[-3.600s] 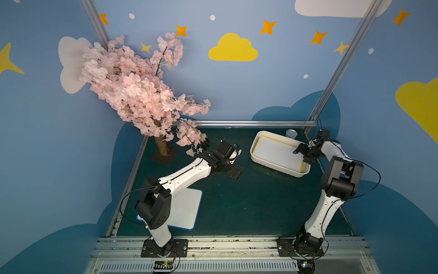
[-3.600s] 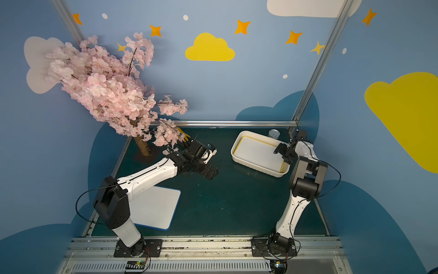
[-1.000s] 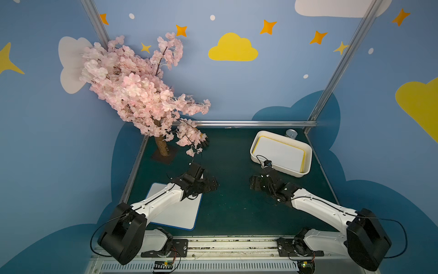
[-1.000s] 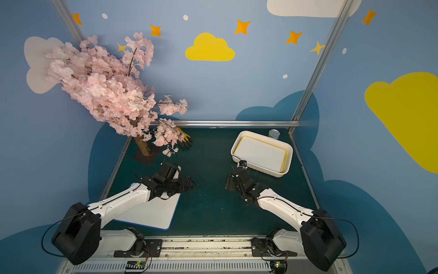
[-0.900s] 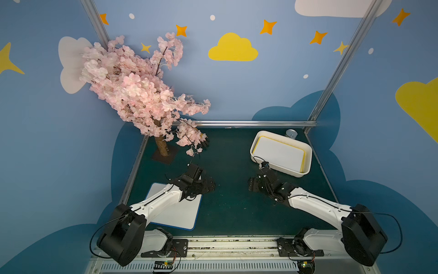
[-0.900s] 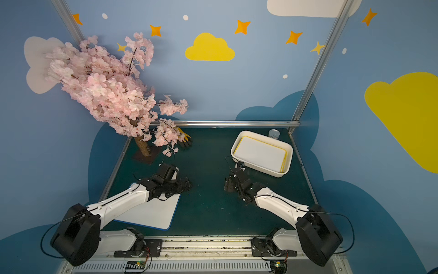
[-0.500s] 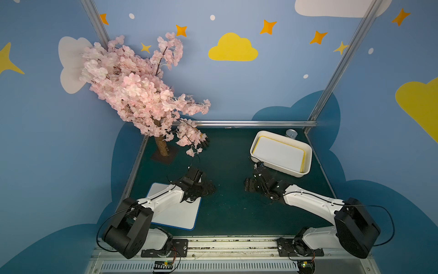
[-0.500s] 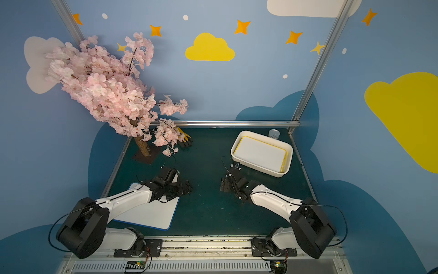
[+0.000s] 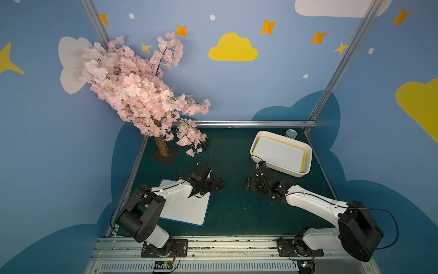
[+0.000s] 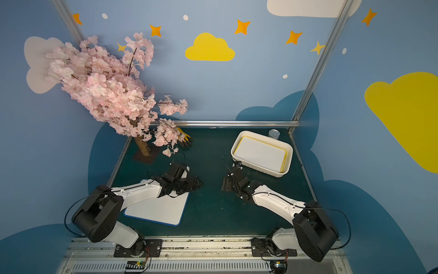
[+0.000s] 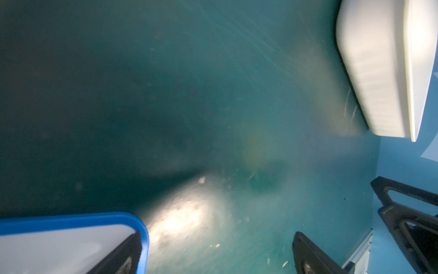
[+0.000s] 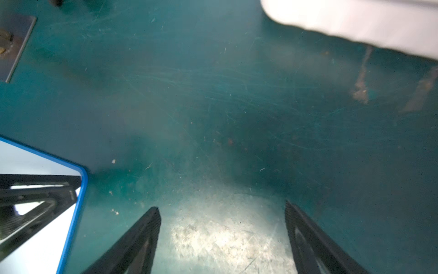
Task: Put the whiteboard into the storage box
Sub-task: Move the whiteboard to the corner of the board, then pick up the whiteboard at the center of the board.
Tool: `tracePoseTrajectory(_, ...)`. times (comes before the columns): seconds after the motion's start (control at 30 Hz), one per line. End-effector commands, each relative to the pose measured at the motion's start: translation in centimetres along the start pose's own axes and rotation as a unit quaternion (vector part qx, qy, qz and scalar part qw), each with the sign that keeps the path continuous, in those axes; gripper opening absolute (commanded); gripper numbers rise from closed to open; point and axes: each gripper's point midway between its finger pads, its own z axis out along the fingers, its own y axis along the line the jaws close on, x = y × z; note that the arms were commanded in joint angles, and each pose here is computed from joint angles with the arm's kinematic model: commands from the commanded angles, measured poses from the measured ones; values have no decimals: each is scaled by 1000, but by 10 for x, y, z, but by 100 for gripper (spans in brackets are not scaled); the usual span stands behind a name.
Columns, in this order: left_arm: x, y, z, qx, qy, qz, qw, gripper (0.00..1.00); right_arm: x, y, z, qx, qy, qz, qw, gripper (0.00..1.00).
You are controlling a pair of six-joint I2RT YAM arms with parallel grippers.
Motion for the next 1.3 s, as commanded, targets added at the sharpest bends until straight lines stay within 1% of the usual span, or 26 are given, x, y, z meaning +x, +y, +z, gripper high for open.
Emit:
tracePoseTrajectory(0.0, 22, -3, 17, -3, 49, -5, 999, 99, -5, -6, -8, 1, -6, 12, 1000, 83)
tracePoseTrajectory(0.23, 19, -38, 47, 20, 60, 16, 998, 99, -12, -17, -22, -27, -9, 58, 998, 83)
tracePoseTrajectory(0.3, 19, -54, 57, 32, 66, 25, 997, 99, -19, -19, -31, -37, -18, 69, 997, 83)
tracePoseTrajectory(0.33, 19, -60, 62, 36, 69, 30, 997, 99, -11, -27, -31, -31, -13, 71, 997, 83)
tracePoseTrajectory(0.5, 13, -101, 84, 62, 83, 57, 993, 99, -17, -42, -52, -35, -34, 89, 995, 84)
tracePoseTrajectory(0.6, 7, -121, 90, 71, 84, 75, 991, 99, -18, -49, -60, -31, -40, 90, 995, 84)
tracePoseTrajectory(0.7, 2, -127, 85, 67, 83, 93, 990, 99, -19, -52, -63, -28, -45, 85, 995, 85)
tracePoseTrajectory(0.83, -15, -112, 62, 47, 72, 105, 991, 100, -20, -52, -63, -22, -45, 76, 996, 85)
tracePoseTrajectory(1.0, -41, -73, 17, 0, 46, 108, 993, 100, -18, -31, -51, -29, -40, 64, 997, 85)
tracePoseTrajectory(1.07, -51, -50, 0, -39, 37, 105, 993, 100, -15, -19, -42, -28, -31, 58, 997, 85)
tracePoseTrajectory(1.13, -58, -24, -16, -90, 31, 107, 990, 100, -8, -11, -31, -19, -17, 53, 998, 85)
tracePoseTrajectory(1.23, -64, 11, -41, -184, 31, 107, 977, 100, -4, 5, -23, -8, -12, 43, 999, 85)
tracePoseTrajectory(1.27, -64, 17, -48, -202, 35, 114, 972, 100, -1, 10, -20, -2, -13, 38, 999, 85)
